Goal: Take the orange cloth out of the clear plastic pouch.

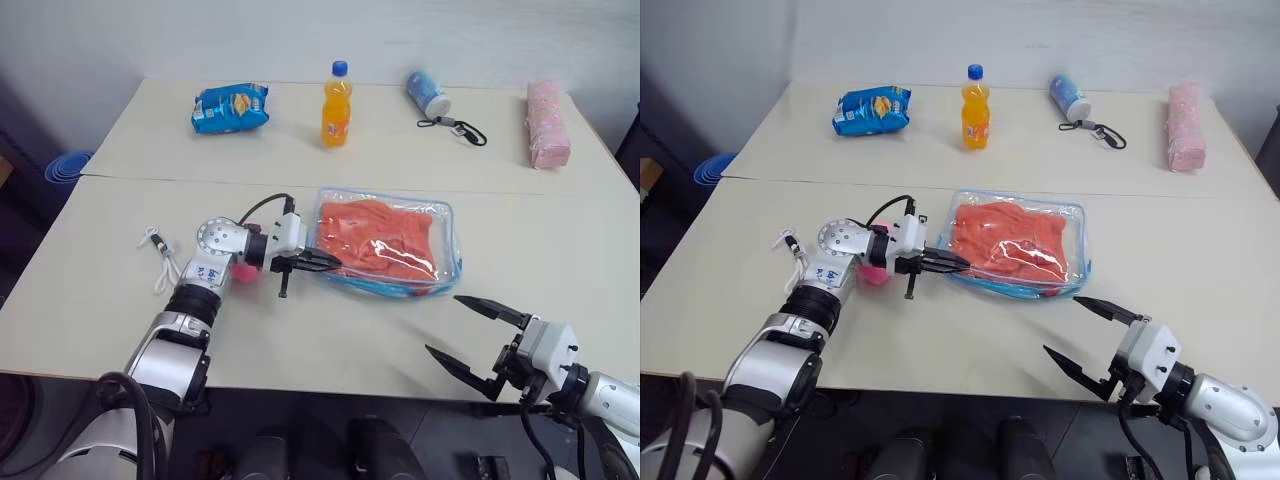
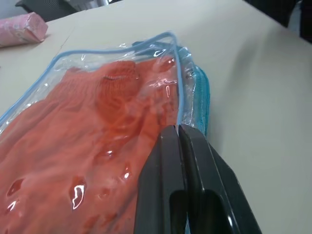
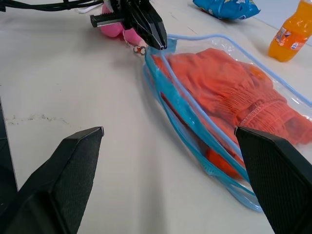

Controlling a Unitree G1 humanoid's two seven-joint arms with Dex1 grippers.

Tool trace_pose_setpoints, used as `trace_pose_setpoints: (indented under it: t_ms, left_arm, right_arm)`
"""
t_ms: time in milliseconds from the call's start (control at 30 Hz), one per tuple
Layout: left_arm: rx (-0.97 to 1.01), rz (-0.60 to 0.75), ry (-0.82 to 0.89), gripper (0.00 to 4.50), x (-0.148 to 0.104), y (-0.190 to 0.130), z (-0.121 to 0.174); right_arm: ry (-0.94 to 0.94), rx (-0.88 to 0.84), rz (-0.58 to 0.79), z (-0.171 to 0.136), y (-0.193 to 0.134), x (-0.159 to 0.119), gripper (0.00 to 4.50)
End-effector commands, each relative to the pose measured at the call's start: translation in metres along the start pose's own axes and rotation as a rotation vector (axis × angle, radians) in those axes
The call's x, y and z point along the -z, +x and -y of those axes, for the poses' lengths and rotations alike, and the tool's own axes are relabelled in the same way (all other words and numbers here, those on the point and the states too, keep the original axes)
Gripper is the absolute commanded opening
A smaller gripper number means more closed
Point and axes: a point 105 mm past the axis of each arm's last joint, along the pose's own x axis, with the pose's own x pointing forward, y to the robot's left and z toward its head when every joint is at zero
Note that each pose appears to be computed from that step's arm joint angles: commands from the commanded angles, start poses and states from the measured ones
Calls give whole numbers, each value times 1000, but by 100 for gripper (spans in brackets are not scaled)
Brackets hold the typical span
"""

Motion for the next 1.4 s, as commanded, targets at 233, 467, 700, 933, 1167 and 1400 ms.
trace_pose_setpoints:
  t_ms: [233, 467, 700, 933, 1167, 1400]
  left_arm:
    - [-22, -85, 178, 311, -2, 5, -7]
    - [-66, -102, 179, 271, 4, 12, -14]
    - [-46, -41, 114, 55, -1, 10, -12]
    - [-133, 93, -65, 3, -14, 8, -27]
    - [-128, 205, -227, 3, -31, 9, -29]
    - [-132, 161, -262, 3, -26, 4, -19]
  right_arm:
    - [-20, -8, 40, -3, 3, -10, 450]
    - [-24, -4, 40, -4, 2, -11, 450]
    - [-15, 0, 35, -6, 1, -9, 450]
    - [3, -36, 53, -11, 10, -11, 450]
    - [11, -88, 41, -12, 57, -20, 450]
    - [-117, 1, -73, 27, 104, -11, 450]
